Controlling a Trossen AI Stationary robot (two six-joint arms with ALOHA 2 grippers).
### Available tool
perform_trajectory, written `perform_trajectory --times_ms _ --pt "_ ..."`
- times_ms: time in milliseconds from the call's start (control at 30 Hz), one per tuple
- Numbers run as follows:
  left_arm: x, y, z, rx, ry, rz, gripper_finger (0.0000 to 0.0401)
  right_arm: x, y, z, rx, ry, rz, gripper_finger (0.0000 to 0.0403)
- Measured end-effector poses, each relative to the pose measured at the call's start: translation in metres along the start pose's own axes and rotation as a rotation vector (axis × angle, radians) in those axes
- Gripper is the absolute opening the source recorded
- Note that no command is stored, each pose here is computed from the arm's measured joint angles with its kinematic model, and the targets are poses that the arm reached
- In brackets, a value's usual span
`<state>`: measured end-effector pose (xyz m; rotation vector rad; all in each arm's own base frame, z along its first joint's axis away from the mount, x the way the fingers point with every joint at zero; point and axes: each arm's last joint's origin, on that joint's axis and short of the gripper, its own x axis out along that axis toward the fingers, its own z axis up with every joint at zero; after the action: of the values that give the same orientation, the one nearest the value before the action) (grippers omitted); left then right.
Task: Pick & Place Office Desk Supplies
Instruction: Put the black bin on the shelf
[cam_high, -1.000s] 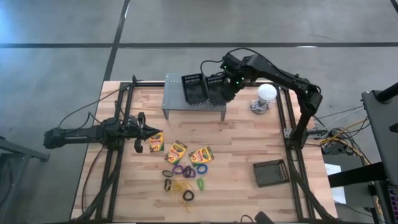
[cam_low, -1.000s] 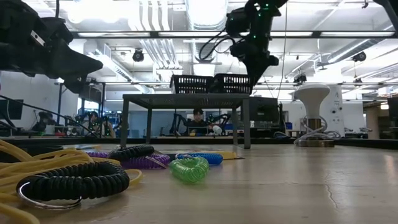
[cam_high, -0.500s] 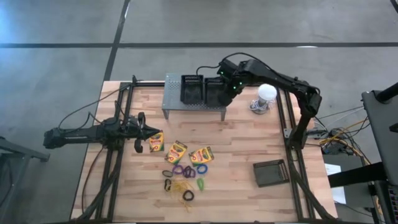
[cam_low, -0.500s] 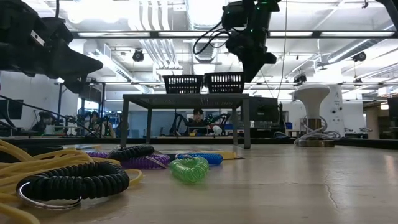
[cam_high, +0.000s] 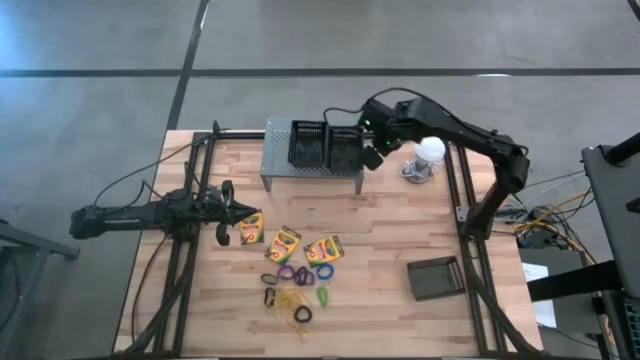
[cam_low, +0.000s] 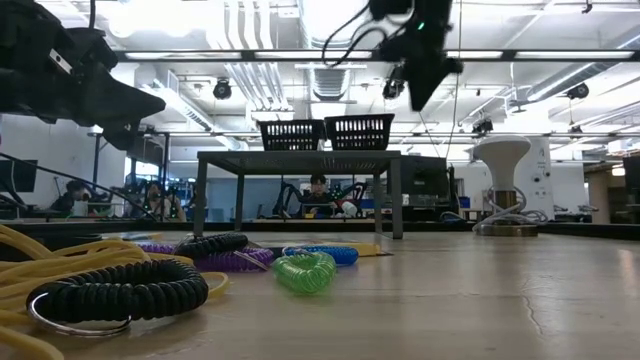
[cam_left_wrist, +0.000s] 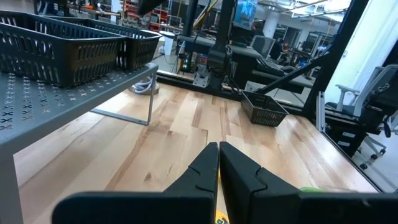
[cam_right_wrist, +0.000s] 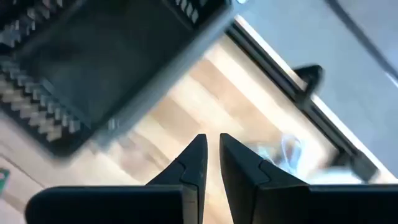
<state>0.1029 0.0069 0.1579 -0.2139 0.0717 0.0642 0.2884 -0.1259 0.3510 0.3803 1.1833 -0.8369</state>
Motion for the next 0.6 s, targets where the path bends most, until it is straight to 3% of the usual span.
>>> perform_trajectory --times_ms 200,333,467,600 --pt "0.0 0.0 0.0 0.0 0.0 0.0 0.0021 -0.019 0.043 -0.069 0.036 0.076 0.055 0.0038" --pt "0.0 0.0 0.0 0.0 -0.001 0.0 0.0021 -0.012 0.07 -0.126 0.124 0.258 0.117 0.0047" --pt "0.0 0.0 0.0 0.0 -0.001 0.0 0.0021 -0.003 0.089 -0.178 0.205 0.431 0.104 0.0083" --pt "0.0 0.0 0.0 0.0 -0.001 0.0 0.0021 -0.002 0.107 -0.217 0.249 0.481 0.169 0.0138"
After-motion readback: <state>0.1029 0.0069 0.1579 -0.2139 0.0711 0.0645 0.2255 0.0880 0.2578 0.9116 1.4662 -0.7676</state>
